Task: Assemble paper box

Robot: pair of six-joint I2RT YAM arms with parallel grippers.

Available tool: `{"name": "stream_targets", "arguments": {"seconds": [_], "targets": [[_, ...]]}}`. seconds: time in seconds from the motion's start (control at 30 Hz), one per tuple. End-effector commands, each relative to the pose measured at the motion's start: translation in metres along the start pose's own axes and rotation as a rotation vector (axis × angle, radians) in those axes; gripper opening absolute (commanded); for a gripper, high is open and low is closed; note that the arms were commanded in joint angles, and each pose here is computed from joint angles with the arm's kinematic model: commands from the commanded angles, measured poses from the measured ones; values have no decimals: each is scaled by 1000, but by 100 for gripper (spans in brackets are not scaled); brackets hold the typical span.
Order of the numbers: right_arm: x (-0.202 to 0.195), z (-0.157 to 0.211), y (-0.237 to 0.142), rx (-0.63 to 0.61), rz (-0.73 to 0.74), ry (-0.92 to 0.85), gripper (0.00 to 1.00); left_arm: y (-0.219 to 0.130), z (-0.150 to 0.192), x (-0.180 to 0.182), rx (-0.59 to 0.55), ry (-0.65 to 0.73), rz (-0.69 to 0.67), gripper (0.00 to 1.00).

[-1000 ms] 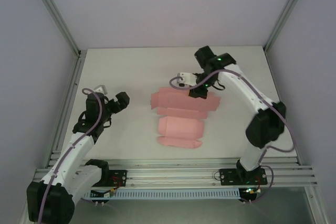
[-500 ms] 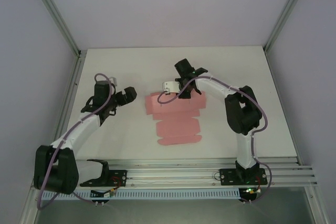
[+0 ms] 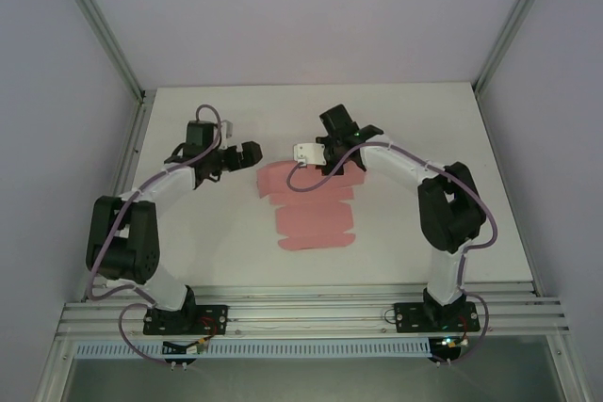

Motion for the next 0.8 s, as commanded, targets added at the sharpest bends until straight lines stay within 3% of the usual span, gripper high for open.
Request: {"name": "stream_targets", "arguments": {"seconds": [0.0, 0.5, 0.77], "targets": [[1, -12, -12, -65, -9, 2, 3, 3, -2, -17, 37, 111, 137, 100], [1, -15, -12, -88, -37, 55, 3, 12, 30, -48, 136, 303, 287, 100], [0, -17, -12, -92, -48, 103, 2, 13, 41, -57, 115, 374, 262, 100]]}}
Point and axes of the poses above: each hand's point on the last joint's axis, 136 mm out from that joint toward the fingers, its own y axis out along the fingers, its own x axis along the line the jaws close on, z = x × y, the point moved 8 cm from there along -y, back along the fingers, and after that the axes turned 3 degrees about -y, right-handed, at the moved point
